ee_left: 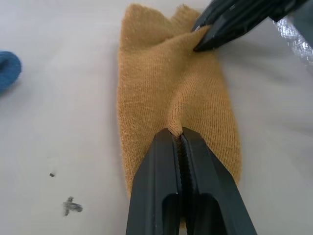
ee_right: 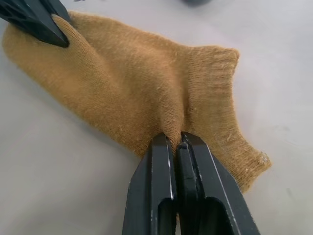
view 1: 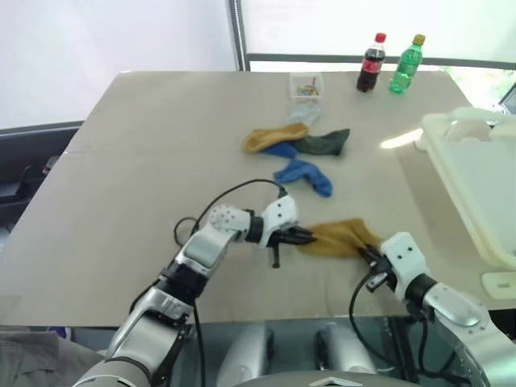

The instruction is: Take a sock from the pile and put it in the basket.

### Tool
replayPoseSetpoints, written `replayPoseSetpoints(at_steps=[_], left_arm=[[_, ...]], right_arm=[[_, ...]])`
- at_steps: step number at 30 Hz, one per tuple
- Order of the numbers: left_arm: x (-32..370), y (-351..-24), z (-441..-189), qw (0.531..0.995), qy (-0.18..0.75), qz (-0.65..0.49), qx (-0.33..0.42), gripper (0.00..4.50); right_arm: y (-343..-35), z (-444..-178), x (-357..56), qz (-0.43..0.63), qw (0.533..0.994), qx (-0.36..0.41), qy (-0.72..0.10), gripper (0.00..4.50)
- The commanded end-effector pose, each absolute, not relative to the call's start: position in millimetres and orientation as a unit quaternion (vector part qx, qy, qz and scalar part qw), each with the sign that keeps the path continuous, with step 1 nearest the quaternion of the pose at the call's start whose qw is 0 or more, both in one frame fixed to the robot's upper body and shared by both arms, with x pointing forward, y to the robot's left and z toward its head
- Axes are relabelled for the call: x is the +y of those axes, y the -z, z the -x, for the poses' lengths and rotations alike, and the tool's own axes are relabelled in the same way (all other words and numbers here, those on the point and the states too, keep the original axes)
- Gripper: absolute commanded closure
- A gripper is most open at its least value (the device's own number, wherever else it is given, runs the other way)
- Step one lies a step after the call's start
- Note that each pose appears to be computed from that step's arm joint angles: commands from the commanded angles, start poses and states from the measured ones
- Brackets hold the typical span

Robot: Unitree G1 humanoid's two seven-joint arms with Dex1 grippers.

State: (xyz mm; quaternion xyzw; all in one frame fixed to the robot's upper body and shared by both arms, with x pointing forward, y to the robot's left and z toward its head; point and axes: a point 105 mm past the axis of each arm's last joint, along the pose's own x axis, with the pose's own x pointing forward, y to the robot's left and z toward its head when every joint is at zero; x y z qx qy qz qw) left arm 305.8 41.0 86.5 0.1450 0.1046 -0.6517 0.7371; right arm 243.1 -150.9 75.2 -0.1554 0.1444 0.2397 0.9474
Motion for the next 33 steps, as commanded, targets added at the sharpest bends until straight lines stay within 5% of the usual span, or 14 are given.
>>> replayPoseSetpoints(at_steps=[1, 2, 3, 4, 6, 15, 20, 28, 31, 32, 33], left_arm=[[43.8, -121.1, -316.6, 0.764, 0.63, -0.12, 0.063, 3.05], [44.9, -127.1, -323.1, 0.779, 0.613, -0.118, 0.054, 2.31], [46.0, -132.0, -329.9, 0.794, 0.594, -0.117, 0.047, 2.19], [46.9, -136.4, -335.9, 0.806, 0.578, -0.119, 0.038, 1.57], [45.4, -139.4, -348.4, 0.825, 0.551, -0.125, 0.036, 0.84], [9.9, -94.0, -386.7, 0.854, 0.487, -0.117, 0.139, 0.84], [-0.5, -127.6, -416.8, 0.893, 0.433, -0.106, 0.06, 0.84], [24.4, -156.2, -410.4, 0.88, 0.462, -0.107, 0.02, 0.84], [51.3, -166.3, -393.9, 0.871, 0.478, -0.111, 0.02, 0.73], [62.7, -167.5, -390.3, 0.871, 0.473, -0.128, 0.02, 0.2], [76.3, -170.2, -389.1, 0.876, 0.461, -0.142, 0.018, 0.19]], right_arm=[[-95.4, -250.1, -152.0, 0.153, 0.953, 0.11, -0.238, 3.5], [-98.3, -250.0, -150.2, 0.156, 0.951, 0.105, -0.243, 2.81], [-102.2, -250.3, -149.4, 0.154, 0.952, 0.099, -0.244, 2.65], [-106.7, -250.2, -148.2, 0.149, 0.953, 0.091, -0.247, 2.04], [-116.2, -247.4, -144.8, 0.141, 0.951, 0.077, -0.263, 1.66], [-151.0, -252.6, -149.5, 0.144, 0.954, 0.027, -0.262, 1.66], [-163.3, -252.5, -148.5, 0.143, 0.957, 0.007, -0.253, 1.66], [-174.8, -253.0, -135.3, 0.132, 0.952, -0.018, -0.276, 1.66], [-180.5, -253.5, -129.2, 0.12, 0.947, -0.028, -0.297, 0.79], [-182.1, -253.8, -126.8, 0.118, 0.944, -0.031, -0.306, 0.07], [-184.7, -254.8, -124.1, 0.12, 0.942, -0.037, -0.311, 0.01]])
